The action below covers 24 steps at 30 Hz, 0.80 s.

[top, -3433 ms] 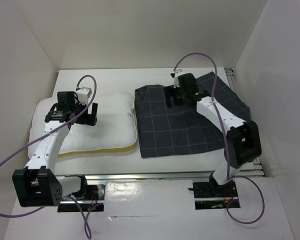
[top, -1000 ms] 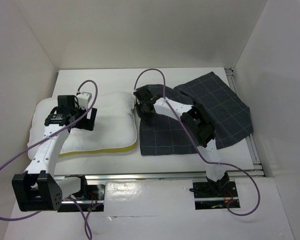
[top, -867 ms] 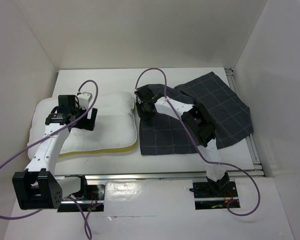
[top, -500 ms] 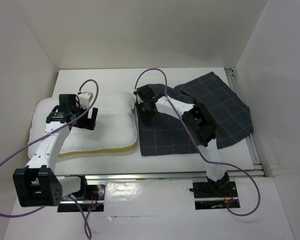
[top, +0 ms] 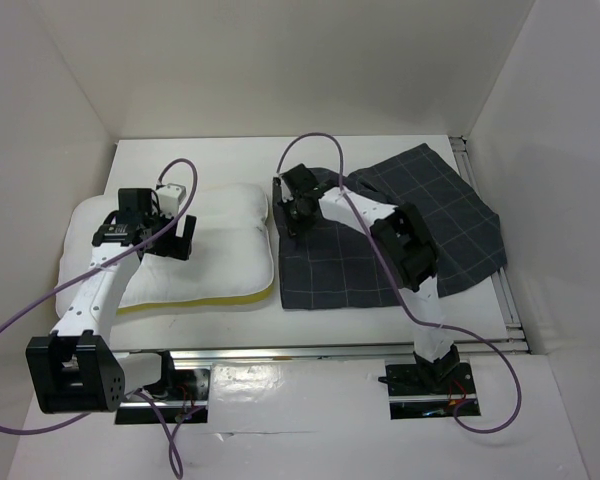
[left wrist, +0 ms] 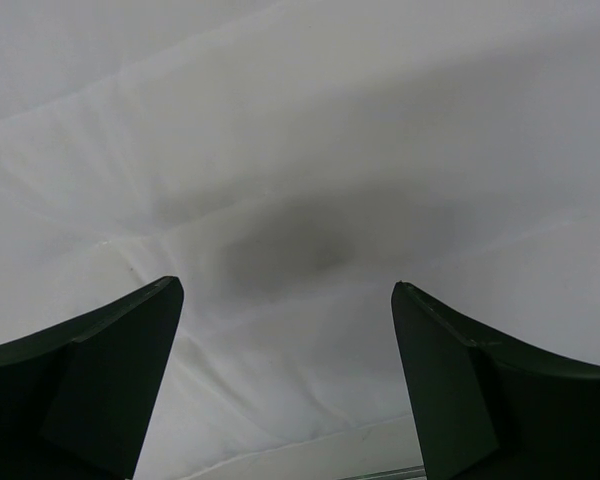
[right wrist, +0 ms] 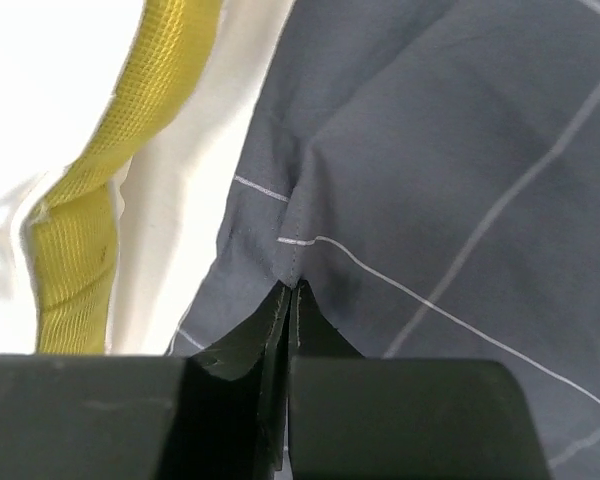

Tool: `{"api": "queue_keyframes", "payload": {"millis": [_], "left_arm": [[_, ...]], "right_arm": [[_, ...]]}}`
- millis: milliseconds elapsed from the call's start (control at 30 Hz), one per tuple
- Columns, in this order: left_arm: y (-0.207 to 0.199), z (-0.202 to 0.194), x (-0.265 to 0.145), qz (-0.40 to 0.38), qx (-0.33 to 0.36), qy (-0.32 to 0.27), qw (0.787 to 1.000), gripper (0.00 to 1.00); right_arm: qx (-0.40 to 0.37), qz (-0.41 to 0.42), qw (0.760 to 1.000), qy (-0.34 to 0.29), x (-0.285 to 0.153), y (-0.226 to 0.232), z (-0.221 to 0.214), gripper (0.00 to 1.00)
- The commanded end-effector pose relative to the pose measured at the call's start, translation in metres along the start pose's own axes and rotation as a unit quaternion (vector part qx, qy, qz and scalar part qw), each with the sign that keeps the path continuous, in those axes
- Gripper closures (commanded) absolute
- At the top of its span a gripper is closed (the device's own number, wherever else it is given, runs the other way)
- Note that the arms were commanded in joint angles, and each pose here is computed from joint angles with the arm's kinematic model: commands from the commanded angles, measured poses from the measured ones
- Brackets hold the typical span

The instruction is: Put the pillow into the pillowcase

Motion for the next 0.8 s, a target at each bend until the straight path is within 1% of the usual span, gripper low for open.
{"api": "queue_keyframes", "payload": {"millis": [0,100,133,167,233,300,333,367,467,500,600,667,767], "left_arm": [[0.001,0.017,-0.005,-0.005,0.002,-0.031,1.000,0.00],[0.001,0.020,-0.004,-0.009,0.002,-0.032,0.999,0.00],[0.001,0.020,-0.004,-0.009,0.002,-0.032,0.999,0.00],[0.001,0.020,-0.004,-0.009,0.002,-0.032,0.999,0.00],[0.001,0.022,-0.004,-0.009,0.002,-0.032,0.999,0.00],[0.001,0.020,-0.002,-0.011,0.001,-0.023,1.000,0.00],[0.001,0.023,-0.003,-0.014,0.001,-0.028,1.000,0.00],[0.001,0.023,0.000,-0.015,0.001,-0.023,1.000,0.00],[0.002,0.029,0.000,-0.014,0.002,-0.031,0.999,0.00],[0.002,0.029,0.000,-0.014,0.002,-0.031,0.999,0.00],[0.002,0.032,-0.002,-0.013,0.002,-0.035,0.999,0.00],[0.002,0.030,-0.002,-0.014,0.002,-0.031,0.999,0.00],[0.003,0.030,-0.002,-0.009,0.002,-0.030,1.000,0.00]], "right_arm": [[0.002,0.011,0.998,-0.065,-0.051,-0.006,0.033,1.00],[0.007,0.015,0.998,-0.066,-0.057,-0.016,0.031,1.00],[0.010,0.013,0.997,-0.074,-0.066,-0.019,0.033,1.00],[0.010,0.018,0.997,-0.068,-0.068,-0.018,0.029,1.00],[0.017,0.015,0.997,-0.072,-0.073,-0.030,0.029,1.00],[0.018,0.024,0.997,-0.067,-0.074,-0.034,0.027,0.99],[0.018,0.036,0.997,-0.062,-0.075,-0.032,0.026,0.98],[0.021,0.041,0.998,-0.047,-0.068,-0.033,0.021,0.98],[0.027,0.068,0.997,0.003,-0.048,-0.032,0.007,0.98],[0.029,0.075,0.997,0.012,-0.044,-0.032,0.006,0.98],[0.033,0.087,0.995,0.028,-0.032,-0.032,-0.001,0.98],[0.032,0.097,0.994,0.024,-0.032,-0.031,0.001,0.98],[0.034,0.097,0.994,0.031,-0.025,-0.032,-0.001,0.92]]}}
Point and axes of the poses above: each gripper's point midway between its finger pads, its own x axis out along the fingers, its own y axis along the line the jaws close on, z = x × y, the point moved 10 cm from there along -x, back along the fingers, and after that the axes turned 4 degrees about -x, right-handed, at the moved point
